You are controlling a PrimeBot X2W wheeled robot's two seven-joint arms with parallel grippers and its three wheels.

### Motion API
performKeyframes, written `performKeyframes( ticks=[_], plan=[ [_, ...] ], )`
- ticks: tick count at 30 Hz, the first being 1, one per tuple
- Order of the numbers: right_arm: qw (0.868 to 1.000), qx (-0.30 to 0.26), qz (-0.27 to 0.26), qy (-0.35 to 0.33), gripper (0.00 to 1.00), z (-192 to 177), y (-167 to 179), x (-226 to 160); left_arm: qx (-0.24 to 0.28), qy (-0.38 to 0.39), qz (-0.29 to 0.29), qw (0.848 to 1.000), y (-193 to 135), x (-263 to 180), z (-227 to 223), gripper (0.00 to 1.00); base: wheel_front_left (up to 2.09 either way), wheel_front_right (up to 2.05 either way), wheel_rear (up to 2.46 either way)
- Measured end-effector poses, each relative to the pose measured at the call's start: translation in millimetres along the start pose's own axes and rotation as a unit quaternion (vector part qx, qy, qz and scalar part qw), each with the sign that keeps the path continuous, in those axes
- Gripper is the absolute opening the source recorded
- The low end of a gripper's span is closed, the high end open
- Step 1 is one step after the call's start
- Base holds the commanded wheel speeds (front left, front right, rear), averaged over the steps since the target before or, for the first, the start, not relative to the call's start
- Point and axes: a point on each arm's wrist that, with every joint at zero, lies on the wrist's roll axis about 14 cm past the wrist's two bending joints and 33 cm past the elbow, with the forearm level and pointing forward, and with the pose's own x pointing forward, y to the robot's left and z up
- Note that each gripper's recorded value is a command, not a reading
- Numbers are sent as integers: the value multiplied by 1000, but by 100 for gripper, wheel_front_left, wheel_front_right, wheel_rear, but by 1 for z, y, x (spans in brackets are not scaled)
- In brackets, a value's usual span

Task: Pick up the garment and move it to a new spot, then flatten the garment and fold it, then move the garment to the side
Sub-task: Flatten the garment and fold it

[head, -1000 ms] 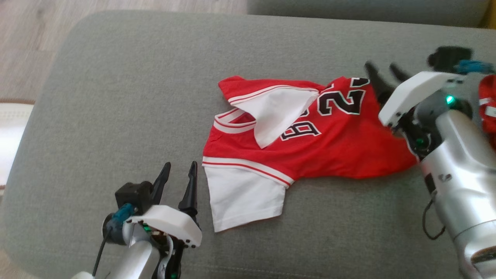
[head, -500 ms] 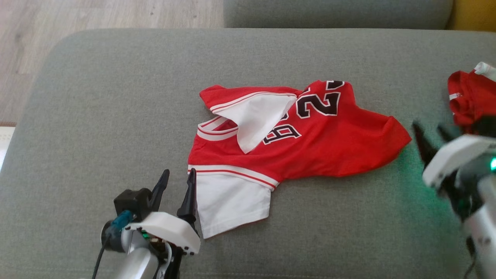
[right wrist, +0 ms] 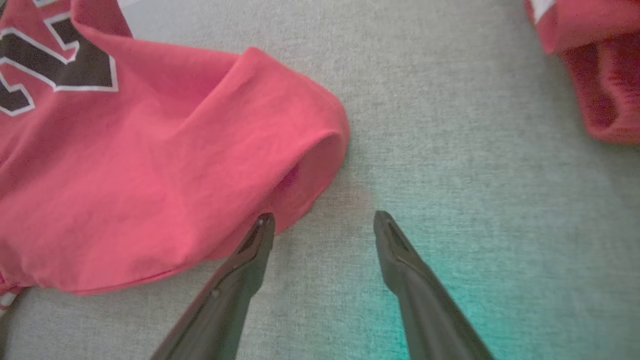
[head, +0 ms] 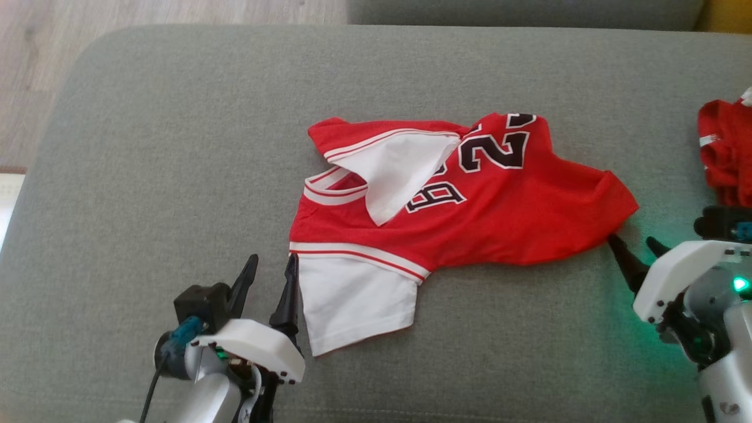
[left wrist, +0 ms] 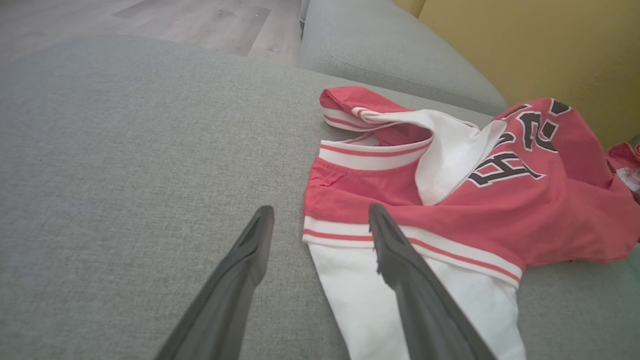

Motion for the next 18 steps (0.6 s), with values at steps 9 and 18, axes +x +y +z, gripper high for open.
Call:
performKeyframes(
  ticks=[9,18],
  plan=[
    [1000,2,-8,17,100,10,4,22,0,5,12,1000,9,1,-3,100,0,0,0],
    [999,1,-18,35,0,13,2,32,2,1,15,1000,11,1,0,100,0,0,0]
  ],
)
